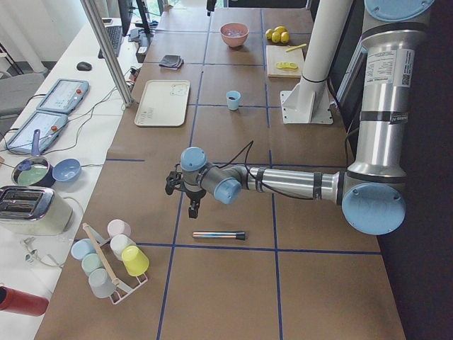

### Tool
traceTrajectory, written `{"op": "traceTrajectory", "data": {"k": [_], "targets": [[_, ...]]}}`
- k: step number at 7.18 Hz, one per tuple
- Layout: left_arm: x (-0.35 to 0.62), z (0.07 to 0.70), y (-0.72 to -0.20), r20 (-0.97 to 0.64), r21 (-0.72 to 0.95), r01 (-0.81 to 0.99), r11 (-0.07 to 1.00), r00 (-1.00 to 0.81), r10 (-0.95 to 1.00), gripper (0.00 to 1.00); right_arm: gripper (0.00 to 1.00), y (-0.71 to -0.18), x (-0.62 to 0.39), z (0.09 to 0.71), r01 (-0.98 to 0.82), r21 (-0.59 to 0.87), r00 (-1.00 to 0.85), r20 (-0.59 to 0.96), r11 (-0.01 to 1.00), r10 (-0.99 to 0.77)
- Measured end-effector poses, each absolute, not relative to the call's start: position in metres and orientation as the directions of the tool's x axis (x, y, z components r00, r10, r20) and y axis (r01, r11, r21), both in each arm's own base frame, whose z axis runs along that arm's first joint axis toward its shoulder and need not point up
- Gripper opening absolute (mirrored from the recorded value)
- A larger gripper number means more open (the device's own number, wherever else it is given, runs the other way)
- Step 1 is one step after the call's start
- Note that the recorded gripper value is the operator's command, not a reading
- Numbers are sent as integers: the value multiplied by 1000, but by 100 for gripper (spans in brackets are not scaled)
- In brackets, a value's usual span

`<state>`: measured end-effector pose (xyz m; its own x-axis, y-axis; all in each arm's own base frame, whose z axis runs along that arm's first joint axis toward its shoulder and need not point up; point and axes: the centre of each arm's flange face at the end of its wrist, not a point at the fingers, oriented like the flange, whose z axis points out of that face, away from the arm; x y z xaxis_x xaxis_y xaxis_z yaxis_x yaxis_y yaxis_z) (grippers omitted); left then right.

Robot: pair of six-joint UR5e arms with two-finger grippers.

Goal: Mash ice and strawberries in cup

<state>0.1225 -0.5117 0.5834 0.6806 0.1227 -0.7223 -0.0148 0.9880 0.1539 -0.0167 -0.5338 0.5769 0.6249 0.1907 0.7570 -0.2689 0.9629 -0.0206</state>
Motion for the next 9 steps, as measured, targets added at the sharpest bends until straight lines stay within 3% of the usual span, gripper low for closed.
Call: {"op": "traceTrajectory", "data": {"k": [2, 4, 7, 9], "targets": [[48, 543, -517, -674, 194, -95, 976, 710, 203, 100, 100, -535, 25, 594, -205, 19, 671, 730, 978, 127], [-26, 532, -522, -678, 114, -108, 988, 719, 157, 100, 100, -536, 51, 603, -101, 24, 709, 703, 995, 55], [-58, 587, -486, -717, -44, -71, 996, 697, 18, 100, 100, -515, 56, 614, 23, 22, 718, 696, 999, -32], [-58, 605, -471, -725, -48, -68, 996, 689, 12, 100, 100, -494, 55, 617, 30, 15, 714, 699, 999, -32]]}}
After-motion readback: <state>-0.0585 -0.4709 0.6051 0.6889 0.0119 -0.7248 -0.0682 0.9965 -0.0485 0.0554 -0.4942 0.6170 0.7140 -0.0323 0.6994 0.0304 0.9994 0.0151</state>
